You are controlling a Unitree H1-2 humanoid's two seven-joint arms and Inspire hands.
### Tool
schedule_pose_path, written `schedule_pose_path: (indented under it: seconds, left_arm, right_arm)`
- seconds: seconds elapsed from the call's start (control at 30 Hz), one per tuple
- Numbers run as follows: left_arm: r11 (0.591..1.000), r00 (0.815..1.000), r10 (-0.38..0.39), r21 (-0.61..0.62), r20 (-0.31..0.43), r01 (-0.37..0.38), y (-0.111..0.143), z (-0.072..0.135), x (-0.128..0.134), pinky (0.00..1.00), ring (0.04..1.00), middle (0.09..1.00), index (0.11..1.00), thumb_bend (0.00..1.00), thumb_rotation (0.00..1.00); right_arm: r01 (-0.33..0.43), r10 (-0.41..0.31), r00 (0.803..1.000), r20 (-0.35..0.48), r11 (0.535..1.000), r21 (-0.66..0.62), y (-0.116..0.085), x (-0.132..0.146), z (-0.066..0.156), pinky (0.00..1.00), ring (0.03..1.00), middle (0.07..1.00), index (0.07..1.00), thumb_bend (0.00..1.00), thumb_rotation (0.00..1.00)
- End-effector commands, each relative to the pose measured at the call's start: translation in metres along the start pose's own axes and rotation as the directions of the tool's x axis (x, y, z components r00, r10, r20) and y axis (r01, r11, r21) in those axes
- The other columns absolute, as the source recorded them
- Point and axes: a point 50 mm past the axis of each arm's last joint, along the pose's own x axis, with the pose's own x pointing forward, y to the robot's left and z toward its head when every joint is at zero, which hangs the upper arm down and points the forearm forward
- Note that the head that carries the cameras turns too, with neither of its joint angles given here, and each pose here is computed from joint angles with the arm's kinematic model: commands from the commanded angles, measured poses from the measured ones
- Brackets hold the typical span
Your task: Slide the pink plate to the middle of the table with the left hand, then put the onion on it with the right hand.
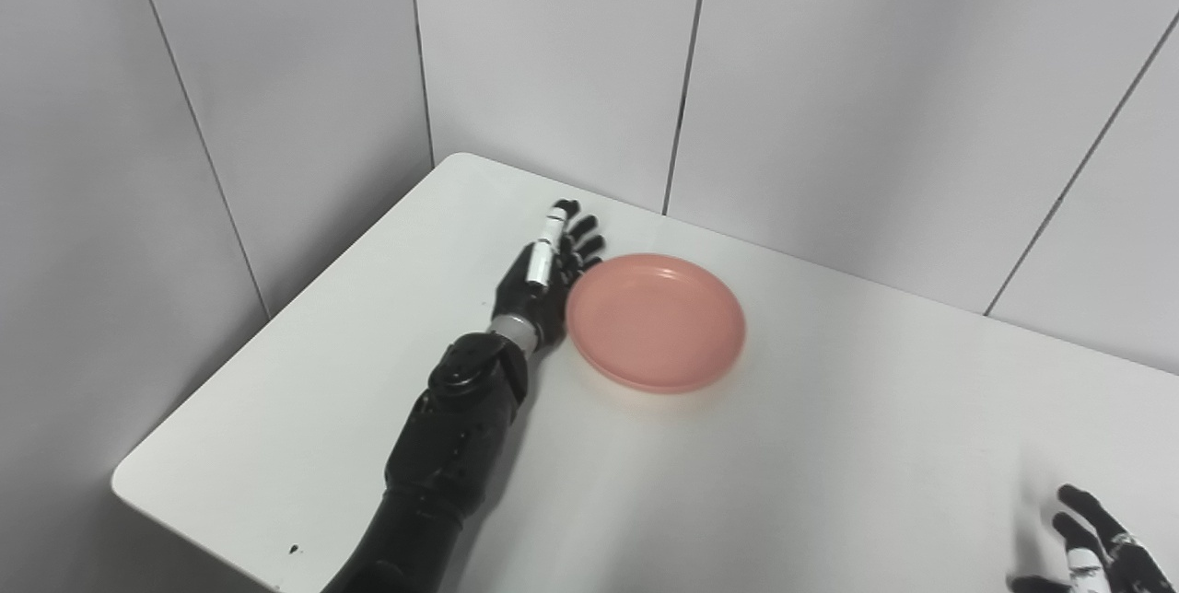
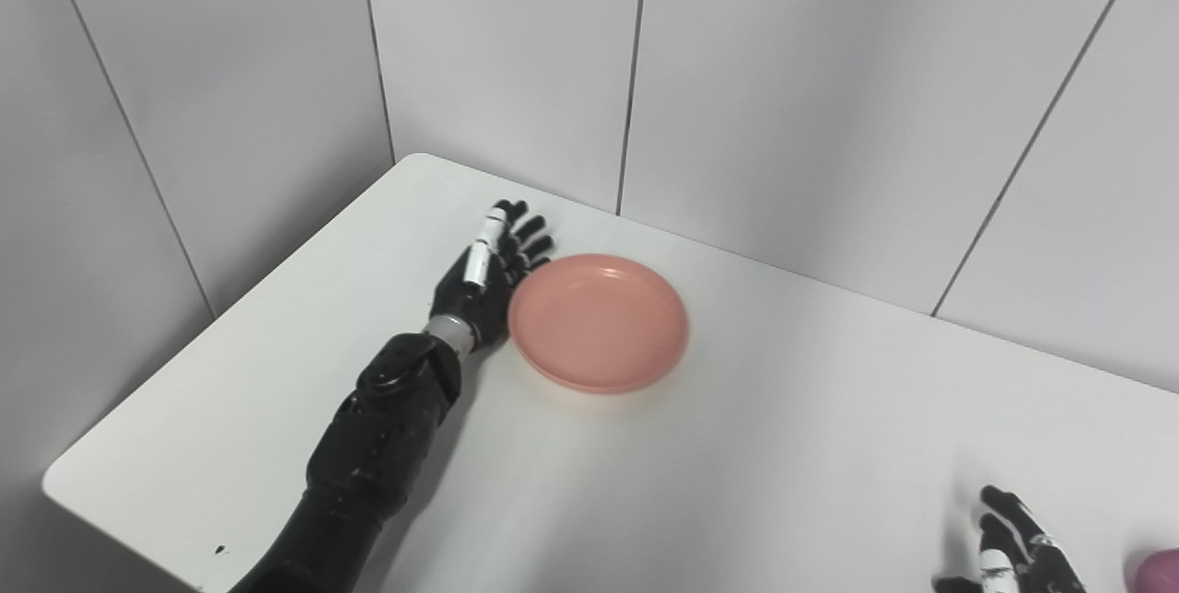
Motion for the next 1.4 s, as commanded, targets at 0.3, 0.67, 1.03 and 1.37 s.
schedule_pose_path:
  seconds: [0.3,0.67,1.03,1.37]
  left_arm:
    - [0.998,0.99,-0.065,-0.001,-0.125,0.066,-0.021,-0.012,-0.004,0.96,0.954,0.973,0.976,0.38,1.0]
    - [0.99,0.969,-0.139,-0.026,-0.204,0.137,-0.048,-0.043,-0.017,0.97,0.969,0.984,0.98,0.38,1.0]
    - [0.976,0.944,-0.217,-0.062,-0.247,0.208,-0.07,-0.064,-0.041,0.98,0.98,0.987,0.989,0.38,1.0]
    - [0.971,0.941,-0.237,-0.095,-0.242,0.22,-0.095,-0.066,-0.061,0.98,0.97,0.978,0.978,0.39,1.0]
  right_arm:
    - [0.004,-0.004,1.0,0.026,1.0,0.009,0.011,-0.002,0.018,1.0,0.999,1.0,0.999,0.17,1.0]
    - [0.0,-0.001,0.999,0.044,1.0,0.019,0.019,-0.005,0.025,1.0,1.0,1.0,1.0,0.0,1.0]
    - [0.018,-0.018,0.998,0.059,1.0,0.002,0.024,-0.01,0.023,1.0,0.991,0.99,0.999,0.01,1.0]
    - [0.009,-0.009,0.998,0.059,1.0,0.006,0.029,-0.01,0.018,1.0,0.968,0.975,0.986,0.09,1.0]
